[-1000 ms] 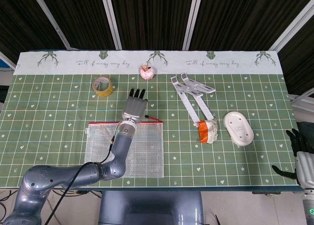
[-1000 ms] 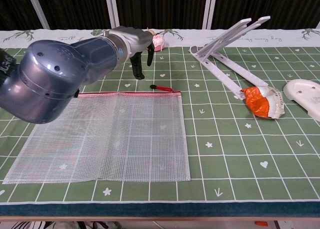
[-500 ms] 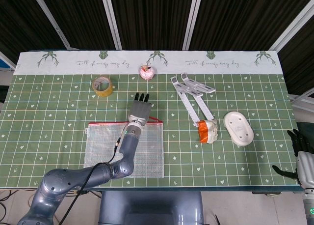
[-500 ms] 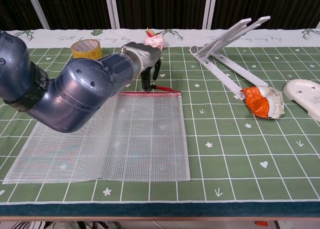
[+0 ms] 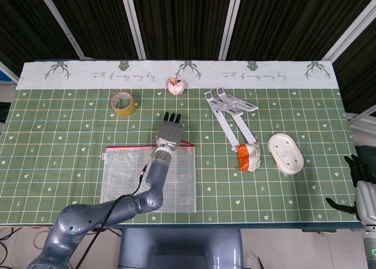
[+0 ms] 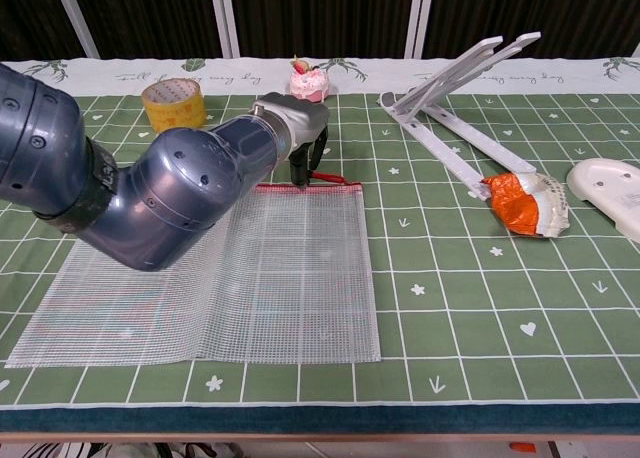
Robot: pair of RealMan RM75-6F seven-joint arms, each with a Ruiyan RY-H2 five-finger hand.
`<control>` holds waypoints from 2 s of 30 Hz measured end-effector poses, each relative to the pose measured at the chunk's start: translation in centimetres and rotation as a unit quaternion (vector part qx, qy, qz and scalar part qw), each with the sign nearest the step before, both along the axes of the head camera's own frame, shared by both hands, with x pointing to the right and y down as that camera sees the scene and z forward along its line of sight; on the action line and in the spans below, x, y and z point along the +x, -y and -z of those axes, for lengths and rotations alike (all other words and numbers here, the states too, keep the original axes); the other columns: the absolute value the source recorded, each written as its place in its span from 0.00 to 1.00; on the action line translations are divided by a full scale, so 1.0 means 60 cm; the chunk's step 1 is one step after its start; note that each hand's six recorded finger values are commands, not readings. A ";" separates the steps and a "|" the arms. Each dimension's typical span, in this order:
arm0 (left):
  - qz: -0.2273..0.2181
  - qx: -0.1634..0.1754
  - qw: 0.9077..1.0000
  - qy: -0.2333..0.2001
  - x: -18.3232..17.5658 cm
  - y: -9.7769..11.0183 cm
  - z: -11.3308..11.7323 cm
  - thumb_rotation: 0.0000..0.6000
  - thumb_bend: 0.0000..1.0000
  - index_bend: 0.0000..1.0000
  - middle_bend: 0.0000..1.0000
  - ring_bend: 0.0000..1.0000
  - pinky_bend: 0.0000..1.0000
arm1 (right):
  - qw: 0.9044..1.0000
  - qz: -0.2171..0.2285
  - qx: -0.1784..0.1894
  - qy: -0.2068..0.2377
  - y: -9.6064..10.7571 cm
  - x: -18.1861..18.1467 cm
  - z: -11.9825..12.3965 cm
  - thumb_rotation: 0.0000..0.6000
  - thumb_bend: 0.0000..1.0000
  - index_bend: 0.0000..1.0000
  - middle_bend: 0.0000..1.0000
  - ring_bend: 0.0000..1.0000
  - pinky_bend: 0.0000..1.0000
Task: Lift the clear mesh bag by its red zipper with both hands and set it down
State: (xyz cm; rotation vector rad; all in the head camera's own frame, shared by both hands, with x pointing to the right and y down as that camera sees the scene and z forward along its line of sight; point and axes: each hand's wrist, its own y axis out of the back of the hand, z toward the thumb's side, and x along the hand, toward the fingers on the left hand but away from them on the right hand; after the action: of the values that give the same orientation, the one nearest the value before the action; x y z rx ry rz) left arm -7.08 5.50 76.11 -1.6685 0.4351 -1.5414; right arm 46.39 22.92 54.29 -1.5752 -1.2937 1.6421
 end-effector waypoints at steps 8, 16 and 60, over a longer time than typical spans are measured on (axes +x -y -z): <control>-0.003 -0.002 1.000 0.001 0.000 -0.003 -0.003 1.00 0.36 0.54 0.09 0.00 0.00 | 1.000 -0.003 -0.001 0.002 0.000 0.000 0.000 1.00 0.14 0.00 0.00 0.00 0.21; -0.004 0.001 1.000 0.000 -0.003 -0.003 -0.002 1.00 0.39 0.56 0.10 0.00 0.00 | 1.000 -0.003 -0.002 0.003 -0.001 -0.001 0.000 1.00 0.15 0.00 0.00 0.00 0.21; -0.036 0.075 0.978 -0.193 0.084 0.038 0.287 1.00 0.39 0.57 0.11 0.00 0.00 | 0.967 -0.134 -0.071 0.205 0.073 -0.125 -0.005 1.00 0.27 0.23 0.05 0.00 0.21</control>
State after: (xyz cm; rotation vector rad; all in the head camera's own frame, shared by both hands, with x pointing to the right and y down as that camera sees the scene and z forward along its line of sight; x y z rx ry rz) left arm -2.03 3.22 58.92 -1.8434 0.6694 -1.1010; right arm 38.88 18.53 54.59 -1.9750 -1.6956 1.6503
